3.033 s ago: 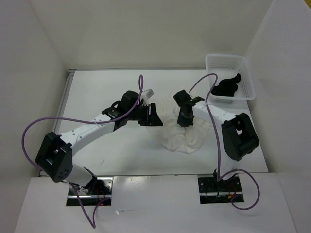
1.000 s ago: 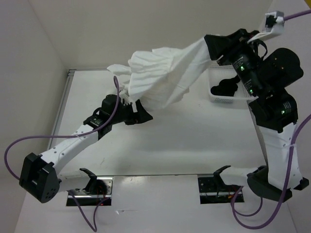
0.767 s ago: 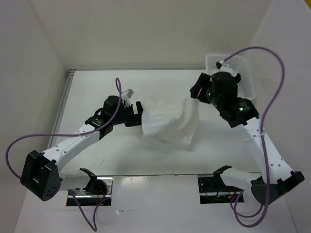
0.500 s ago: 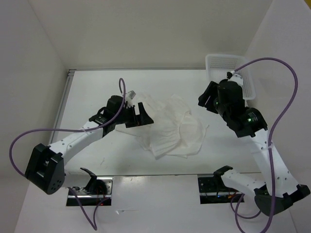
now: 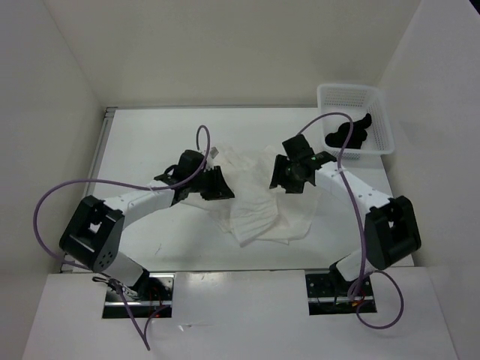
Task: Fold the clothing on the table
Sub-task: Flatten the skirt out
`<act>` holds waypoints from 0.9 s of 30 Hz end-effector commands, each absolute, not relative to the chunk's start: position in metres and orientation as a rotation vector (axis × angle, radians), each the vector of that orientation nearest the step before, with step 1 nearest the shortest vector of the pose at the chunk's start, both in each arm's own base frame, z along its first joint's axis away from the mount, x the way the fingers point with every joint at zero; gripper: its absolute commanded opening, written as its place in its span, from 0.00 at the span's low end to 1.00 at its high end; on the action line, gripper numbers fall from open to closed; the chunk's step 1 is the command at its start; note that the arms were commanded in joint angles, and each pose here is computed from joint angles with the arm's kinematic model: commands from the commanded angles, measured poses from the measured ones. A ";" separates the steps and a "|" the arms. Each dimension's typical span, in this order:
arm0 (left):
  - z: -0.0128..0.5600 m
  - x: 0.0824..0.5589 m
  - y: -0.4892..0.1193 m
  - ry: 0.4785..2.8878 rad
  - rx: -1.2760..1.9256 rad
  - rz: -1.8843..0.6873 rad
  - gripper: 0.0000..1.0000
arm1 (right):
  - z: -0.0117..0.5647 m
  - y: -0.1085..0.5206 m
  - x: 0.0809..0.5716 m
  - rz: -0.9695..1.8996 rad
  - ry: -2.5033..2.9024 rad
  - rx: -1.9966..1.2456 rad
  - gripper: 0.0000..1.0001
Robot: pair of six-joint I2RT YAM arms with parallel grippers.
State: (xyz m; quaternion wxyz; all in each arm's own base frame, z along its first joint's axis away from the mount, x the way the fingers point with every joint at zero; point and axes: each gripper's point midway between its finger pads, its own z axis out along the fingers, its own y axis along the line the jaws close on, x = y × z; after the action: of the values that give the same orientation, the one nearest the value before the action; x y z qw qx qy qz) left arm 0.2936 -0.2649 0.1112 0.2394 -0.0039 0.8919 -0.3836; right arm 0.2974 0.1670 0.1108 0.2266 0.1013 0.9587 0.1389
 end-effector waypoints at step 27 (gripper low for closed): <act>0.161 0.311 -0.253 2.273 -0.022 -0.997 0.00 | 0.241 0.027 0.308 -0.279 2.301 0.505 0.00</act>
State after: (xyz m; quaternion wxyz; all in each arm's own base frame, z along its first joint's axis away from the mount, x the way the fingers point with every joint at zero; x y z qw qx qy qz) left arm 0.2999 -0.2551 0.1426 0.2923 -0.0077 0.8767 -0.3821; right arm 0.3412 0.0661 0.2799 0.4491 0.1998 0.8707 0.0153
